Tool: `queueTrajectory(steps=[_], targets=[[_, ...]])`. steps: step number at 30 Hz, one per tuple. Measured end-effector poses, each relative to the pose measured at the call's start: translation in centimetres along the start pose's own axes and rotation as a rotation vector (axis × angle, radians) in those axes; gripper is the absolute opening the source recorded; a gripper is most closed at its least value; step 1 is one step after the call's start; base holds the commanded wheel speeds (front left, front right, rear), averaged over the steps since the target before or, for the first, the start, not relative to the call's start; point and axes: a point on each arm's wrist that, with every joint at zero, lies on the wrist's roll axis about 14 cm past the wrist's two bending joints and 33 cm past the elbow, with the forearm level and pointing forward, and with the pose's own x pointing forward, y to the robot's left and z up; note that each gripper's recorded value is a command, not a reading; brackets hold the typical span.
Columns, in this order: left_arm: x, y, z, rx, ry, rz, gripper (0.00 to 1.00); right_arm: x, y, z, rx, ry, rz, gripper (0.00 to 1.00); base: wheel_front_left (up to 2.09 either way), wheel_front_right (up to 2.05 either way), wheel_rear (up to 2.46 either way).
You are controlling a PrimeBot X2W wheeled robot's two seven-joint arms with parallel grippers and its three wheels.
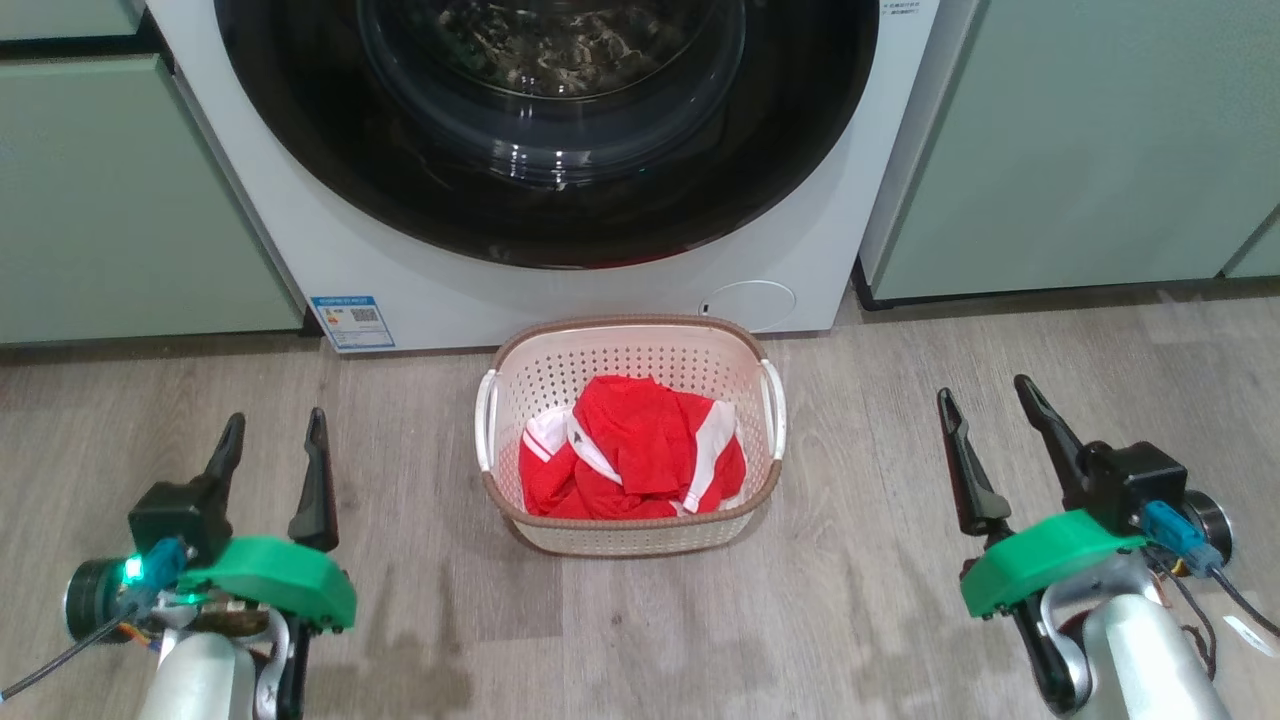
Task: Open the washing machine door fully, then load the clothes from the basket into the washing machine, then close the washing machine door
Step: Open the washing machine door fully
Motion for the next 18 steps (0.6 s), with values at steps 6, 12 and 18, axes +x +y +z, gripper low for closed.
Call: queueTrajectory(steps=[6,12,18], targets=[[0.13,-0.22,0.23,0.010,-0.008,-0.007,1.00,-0.03,-0.18,-0.02,0.001,0.000,-0.006,1.00,0.18,0.65,-0.83],[0.28,-0.28,0.27,0.016,-0.010,-0.011,1.00,0.05,-0.26,-0.05,0.006,0.000,-0.010,1.00,0.63,1.09,-1.72],[0.44,-0.47,0.28,0.024,-0.011,-0.019,1.00,0.03,-0.43,-0.02,0.010,-0.002,-0.017,1.00,0.99,1.44,-2.43]])
